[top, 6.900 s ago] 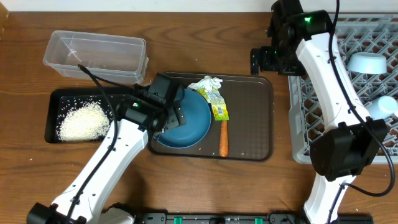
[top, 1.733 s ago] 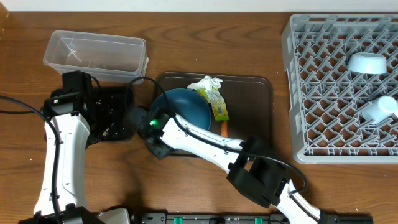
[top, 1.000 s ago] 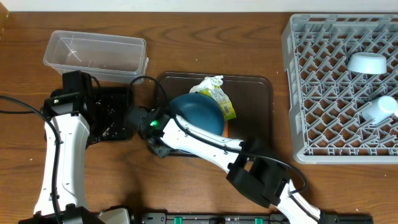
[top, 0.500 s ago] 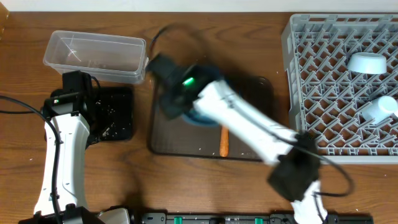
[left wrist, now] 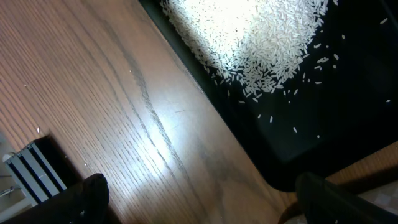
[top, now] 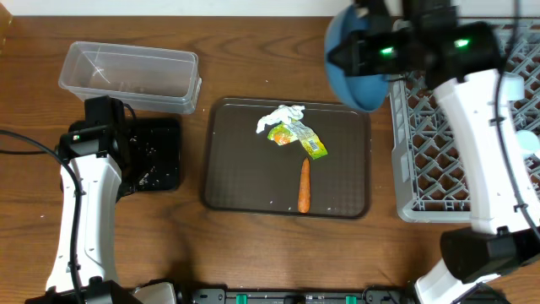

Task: Sort waste into correct bins and load items into the dishwasher rack
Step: 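Lift the blue bowl and carry it to the dish rack, then lower the blue bowl into the back of the rack and release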

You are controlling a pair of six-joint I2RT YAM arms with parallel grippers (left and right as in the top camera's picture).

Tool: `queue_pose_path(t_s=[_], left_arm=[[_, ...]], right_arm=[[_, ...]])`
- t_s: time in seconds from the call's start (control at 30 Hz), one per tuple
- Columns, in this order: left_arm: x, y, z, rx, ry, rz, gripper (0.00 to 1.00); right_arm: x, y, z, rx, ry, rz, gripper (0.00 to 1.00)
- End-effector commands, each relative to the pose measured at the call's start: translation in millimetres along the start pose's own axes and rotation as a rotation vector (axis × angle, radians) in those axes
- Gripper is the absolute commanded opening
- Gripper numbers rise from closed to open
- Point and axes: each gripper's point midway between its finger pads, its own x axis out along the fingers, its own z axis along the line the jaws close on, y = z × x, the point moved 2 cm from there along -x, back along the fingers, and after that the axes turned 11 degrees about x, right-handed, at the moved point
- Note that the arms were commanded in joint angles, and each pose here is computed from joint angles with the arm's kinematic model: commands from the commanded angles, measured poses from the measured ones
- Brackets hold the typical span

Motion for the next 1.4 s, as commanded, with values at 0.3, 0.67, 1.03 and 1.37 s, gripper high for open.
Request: queue_pose_path(t_s=[0.3,0.67,1.03,1.37], left_arm=[[-3.2,-4.5,1.9,-0.023,-0.006,-0.015,0.99],[-3.2,-4.6,1.8,-0.024,-0.006,-0.016,0.99],[-3.2,-4.6,1.8,-0.023,-0.006,-0.016,0.99],[-3.2,-4.5,1.9,-0.023,-0.006,-0.015,0.99]], right_arm=[[-37.0,-17.8,-15.1,-0.076,-0.176,-0.026,0.01],[-36.3,-31.8,-57.7,-0.009,-0.072,-0.058,0.01],[-62.0,-62.7,-113.3,0.166,-0.046,-0.167,0.01],[-72.7,-75.0,-120.4,0.064,-0.213,-0.190,0.01]])
